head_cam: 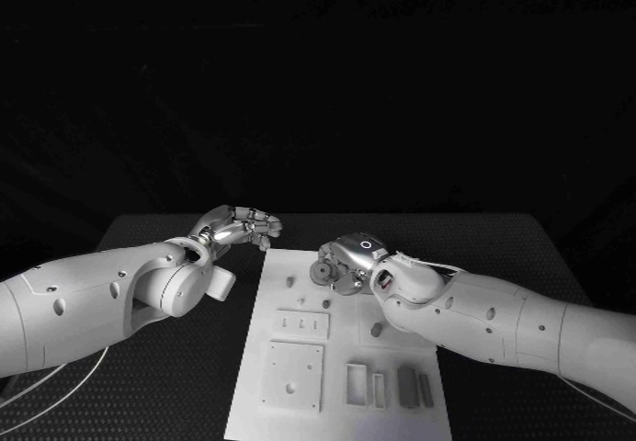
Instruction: Assemble the parts on the task board
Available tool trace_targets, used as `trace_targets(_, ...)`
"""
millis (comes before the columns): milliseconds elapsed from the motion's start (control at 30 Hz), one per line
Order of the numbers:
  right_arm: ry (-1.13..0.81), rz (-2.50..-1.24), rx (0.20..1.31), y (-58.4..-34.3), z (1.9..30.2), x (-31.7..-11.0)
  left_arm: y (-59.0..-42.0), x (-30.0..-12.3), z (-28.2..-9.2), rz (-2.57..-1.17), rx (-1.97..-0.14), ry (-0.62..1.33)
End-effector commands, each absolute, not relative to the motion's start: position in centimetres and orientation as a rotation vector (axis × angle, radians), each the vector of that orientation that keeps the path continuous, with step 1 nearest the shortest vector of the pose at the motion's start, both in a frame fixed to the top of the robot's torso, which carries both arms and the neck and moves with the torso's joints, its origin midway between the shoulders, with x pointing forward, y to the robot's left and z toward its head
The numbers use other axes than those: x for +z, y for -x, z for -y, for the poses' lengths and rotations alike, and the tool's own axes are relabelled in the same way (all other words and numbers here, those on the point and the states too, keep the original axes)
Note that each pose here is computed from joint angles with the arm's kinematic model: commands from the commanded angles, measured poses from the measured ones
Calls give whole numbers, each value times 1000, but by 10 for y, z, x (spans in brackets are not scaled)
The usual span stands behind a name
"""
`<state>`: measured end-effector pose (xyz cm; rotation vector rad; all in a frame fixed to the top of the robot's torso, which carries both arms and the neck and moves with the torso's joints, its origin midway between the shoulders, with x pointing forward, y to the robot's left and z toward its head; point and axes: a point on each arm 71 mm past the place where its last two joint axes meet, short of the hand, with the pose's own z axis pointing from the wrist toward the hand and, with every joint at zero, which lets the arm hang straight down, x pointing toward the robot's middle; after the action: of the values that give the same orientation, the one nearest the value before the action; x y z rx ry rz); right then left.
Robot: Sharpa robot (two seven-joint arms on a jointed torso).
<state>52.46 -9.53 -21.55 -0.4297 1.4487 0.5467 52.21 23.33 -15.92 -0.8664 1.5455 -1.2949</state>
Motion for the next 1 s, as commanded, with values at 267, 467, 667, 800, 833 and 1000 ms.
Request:
trace_targets(267,461,-1461,532,-524,94,-222,-522,-158,-231,-1543,-1307,858)
trace_targets(467,464,-1465,532,-523,92,-224,-522,-158,-231,-1544,-1308,858)
trace_targets(667,463,-1468,525,-525,92,-225,-523,-158,-231,-1543,-1307,858)
trace_targets(800,460,-1468,526,-525,92,-225,-523,-158,-231,-1544,-1306,859)
trace_targets(833,459,-1468,528,-525,91,-225,-522,-158,-231,-1544,-1306,859)
trace_targets(1000,450,-1483,530,-525,91,-226,-522,-158,-231,-1544,-1306,858)
